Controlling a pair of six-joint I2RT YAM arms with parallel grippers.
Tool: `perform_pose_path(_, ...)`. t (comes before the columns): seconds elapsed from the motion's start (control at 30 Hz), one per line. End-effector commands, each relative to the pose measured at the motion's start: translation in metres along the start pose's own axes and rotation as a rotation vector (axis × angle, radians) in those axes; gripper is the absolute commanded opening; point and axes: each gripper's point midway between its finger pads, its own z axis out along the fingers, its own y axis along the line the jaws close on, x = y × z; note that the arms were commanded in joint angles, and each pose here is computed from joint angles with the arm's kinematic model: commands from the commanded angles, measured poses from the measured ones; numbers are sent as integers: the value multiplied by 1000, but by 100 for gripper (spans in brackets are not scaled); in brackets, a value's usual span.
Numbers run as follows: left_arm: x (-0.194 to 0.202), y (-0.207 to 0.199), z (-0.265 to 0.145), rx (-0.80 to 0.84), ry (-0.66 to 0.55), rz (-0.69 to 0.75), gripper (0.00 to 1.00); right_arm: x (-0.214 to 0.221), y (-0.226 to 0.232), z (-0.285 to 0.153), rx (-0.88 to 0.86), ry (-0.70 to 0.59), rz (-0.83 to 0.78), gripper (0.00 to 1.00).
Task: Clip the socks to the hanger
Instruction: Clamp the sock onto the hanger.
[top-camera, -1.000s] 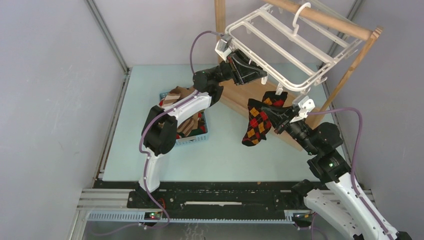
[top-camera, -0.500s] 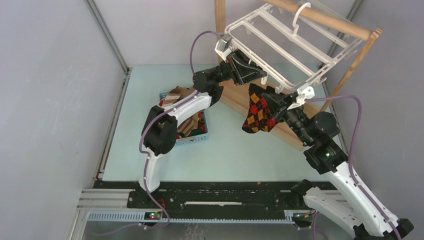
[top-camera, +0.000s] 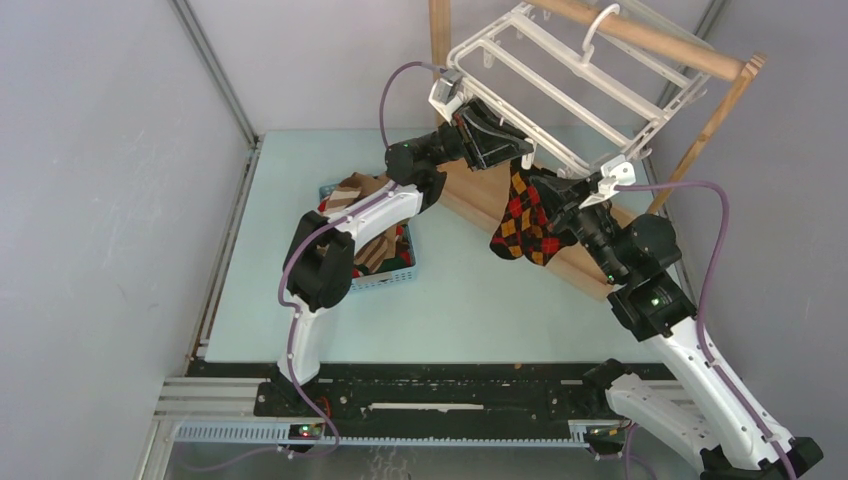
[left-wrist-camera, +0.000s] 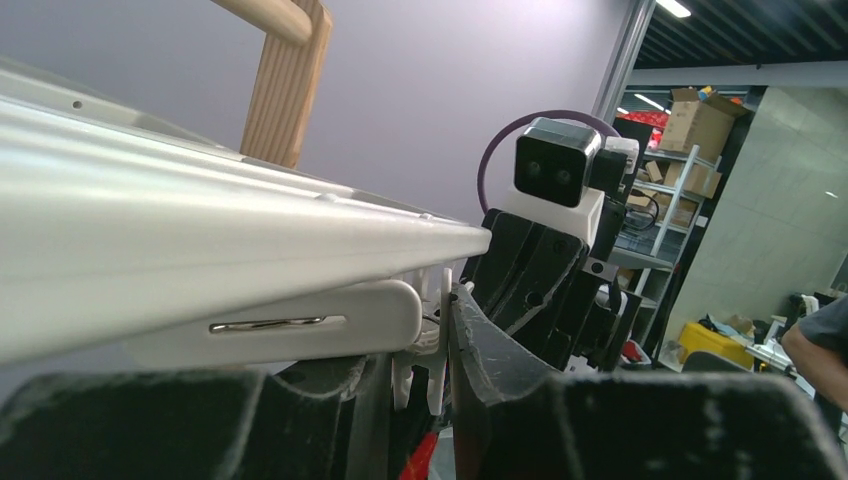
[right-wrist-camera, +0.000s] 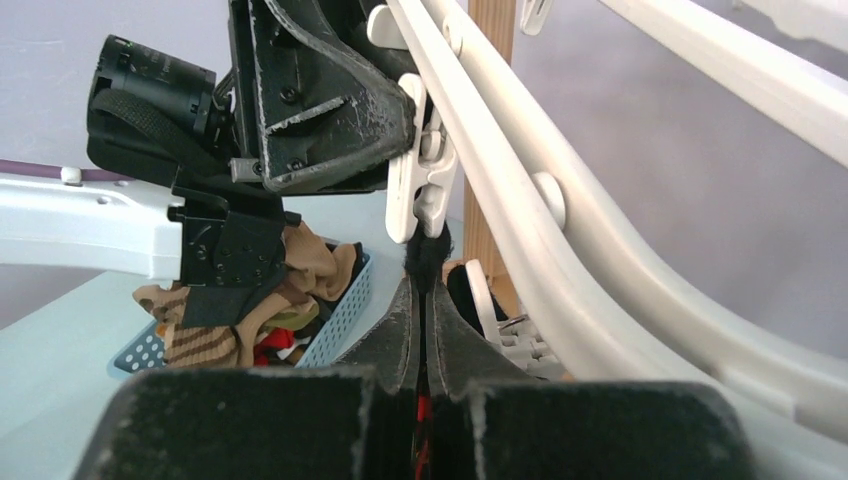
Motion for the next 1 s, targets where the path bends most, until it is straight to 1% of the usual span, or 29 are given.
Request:
perform_pose_path(0.0, -19, -25, 8, 58, -18, 60, 0, -40, -1, 1, 2, -115, 2, 0)
perform_pose_path(0.4, -16, -23, 6, 54, -14, 59, 0, -54, -12, 1, 34, -143, 30, 0)
perform_pose_path(0.5, -15, -22, 6, 53, -15, 56, 0, -61, -4, 0, -16, -160, 63, 0)
perform_pose_path(0.6, -17, -21, 6, 51, -18, 60, 0, -59, 5, -1, -62, -149, 82, 0)
perform_pose_path(0.77, -17, -21, 5, 49, -19, 61, 0, -58, 5, 0, -61, -149, 80, 0)
perform_pose_path(0.8, -18, -21, 5, 49, -20, 61, 2, -57, 3, 1, -55, -145, 78, 0)
perform_pose_path(0.87, -20, -22, 5, 45, -29, 59, 8, -55, 2, 1, -46, -137, 77, 0)
perform_pose_path(0.97, -22, -23, 4, 38, -37, 58, 25, -52, -1, 1, -32, -125, 74, 0)
